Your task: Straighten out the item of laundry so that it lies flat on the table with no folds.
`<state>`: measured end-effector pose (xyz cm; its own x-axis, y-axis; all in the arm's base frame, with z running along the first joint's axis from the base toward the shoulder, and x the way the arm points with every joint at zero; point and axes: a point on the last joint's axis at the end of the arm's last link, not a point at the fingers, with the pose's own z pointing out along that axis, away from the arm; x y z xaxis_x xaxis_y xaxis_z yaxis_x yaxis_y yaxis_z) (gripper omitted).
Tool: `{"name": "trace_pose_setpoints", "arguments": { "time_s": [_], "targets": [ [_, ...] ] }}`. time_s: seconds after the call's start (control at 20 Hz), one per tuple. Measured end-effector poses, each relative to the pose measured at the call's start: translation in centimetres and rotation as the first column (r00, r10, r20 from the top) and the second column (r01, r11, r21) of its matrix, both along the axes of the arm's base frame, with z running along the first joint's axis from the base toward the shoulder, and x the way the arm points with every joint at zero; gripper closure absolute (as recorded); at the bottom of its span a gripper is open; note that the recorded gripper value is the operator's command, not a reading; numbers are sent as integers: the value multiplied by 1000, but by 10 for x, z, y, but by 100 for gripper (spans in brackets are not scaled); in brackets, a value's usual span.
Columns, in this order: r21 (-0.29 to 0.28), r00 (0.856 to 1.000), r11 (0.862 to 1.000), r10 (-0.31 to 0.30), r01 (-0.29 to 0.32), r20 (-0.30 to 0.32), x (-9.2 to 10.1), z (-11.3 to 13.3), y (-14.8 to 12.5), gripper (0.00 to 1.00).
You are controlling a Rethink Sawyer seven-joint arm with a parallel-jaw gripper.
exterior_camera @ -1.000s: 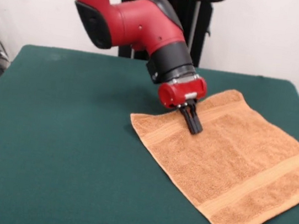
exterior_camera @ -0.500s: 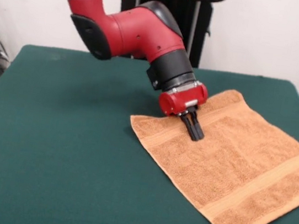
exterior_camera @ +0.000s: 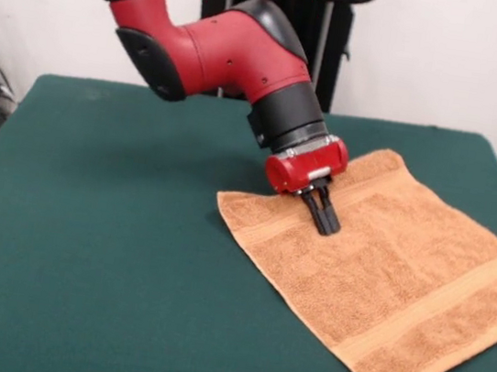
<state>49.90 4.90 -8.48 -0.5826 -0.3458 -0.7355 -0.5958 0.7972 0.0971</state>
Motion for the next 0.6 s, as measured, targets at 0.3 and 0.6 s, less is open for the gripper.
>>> {"name": "trace_pose_setpoints", "arguments": {
  "time_s": [0.3,0.6],
  "targets": [
    [0,1000,1000,-1,1,-1,1,0,1,100],
    [0,1000,1000,-7,7,-5,3,0,4,100]
  ]
}}
